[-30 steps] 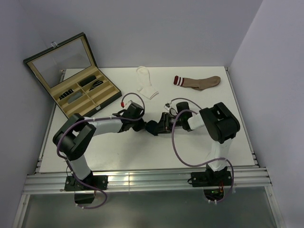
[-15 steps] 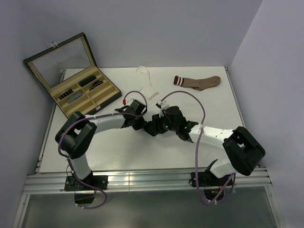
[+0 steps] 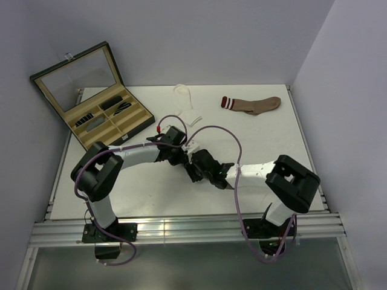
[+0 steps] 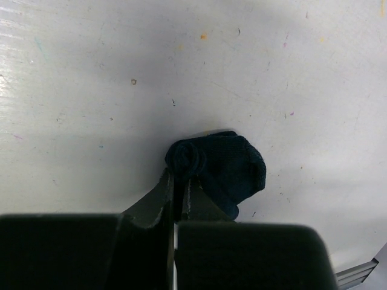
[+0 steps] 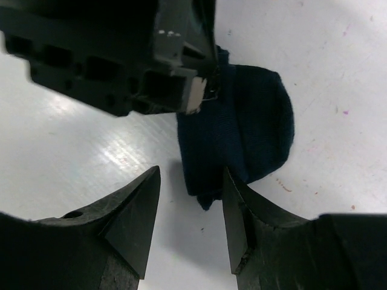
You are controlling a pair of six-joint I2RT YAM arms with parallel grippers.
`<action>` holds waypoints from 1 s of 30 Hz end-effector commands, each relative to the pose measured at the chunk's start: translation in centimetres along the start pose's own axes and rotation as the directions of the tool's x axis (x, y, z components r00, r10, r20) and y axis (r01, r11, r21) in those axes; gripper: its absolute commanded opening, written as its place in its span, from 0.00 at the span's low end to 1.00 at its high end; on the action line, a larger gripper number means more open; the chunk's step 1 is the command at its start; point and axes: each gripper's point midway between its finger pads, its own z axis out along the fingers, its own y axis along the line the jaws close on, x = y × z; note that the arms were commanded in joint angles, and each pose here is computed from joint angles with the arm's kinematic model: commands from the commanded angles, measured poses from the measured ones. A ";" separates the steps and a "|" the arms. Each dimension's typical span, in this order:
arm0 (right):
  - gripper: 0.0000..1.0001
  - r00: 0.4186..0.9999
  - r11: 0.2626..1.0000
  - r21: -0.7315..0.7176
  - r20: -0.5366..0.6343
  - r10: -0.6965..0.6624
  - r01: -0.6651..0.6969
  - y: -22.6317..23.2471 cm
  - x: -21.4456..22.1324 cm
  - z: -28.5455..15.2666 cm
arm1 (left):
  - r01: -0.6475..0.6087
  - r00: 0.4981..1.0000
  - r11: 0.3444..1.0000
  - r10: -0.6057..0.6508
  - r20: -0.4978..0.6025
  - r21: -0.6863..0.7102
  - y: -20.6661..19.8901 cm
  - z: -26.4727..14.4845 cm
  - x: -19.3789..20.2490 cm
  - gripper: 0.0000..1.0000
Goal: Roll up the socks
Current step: Roll the sock at the center of the board.
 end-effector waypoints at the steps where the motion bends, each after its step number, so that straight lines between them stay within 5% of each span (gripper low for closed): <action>1: 0.52 0.998 0.997 0.061 0.041 -0.040 0.037 -0.5 -1.9 0.9 | -0.026 0.999 0.999 0.026 -0.022 -0.021 0.1 0.2 0.3 0.00; 9: 0.40 0.997 0.992 0.115 -0.068 -0.047 0.055 -1.1 0.9 2.4 | -0.037 0.999 0.999 0.037 -0.017 -0.004 -0.2 -0.2 0.3 0.03; 14: 0.01 0.995 0.996 0.092 -0.097 -0.004 0.013 -1.2 1.7 2.3 | -0.043 0.999 0.999 0.043 0.009 0.018 -0.7 -0.6 -0.3 0.16; 21: 0.00 0.974 0.982 -0.097 -0.176 0.146 -0.165 -0.6 2.1 1.8 | -0.008 0.998 0.998 0.004 0.065 0.058 -0.6 -2.0 -1.5 0.51; 30: 0.00 0.894 0.850 -0.332 -0.329 0.303 -0.410 0.8 2.1 1.0 | 0.068 0.988 0.992 -0.081 0.132 0.103 0.0 -3.4 -2.7 0.75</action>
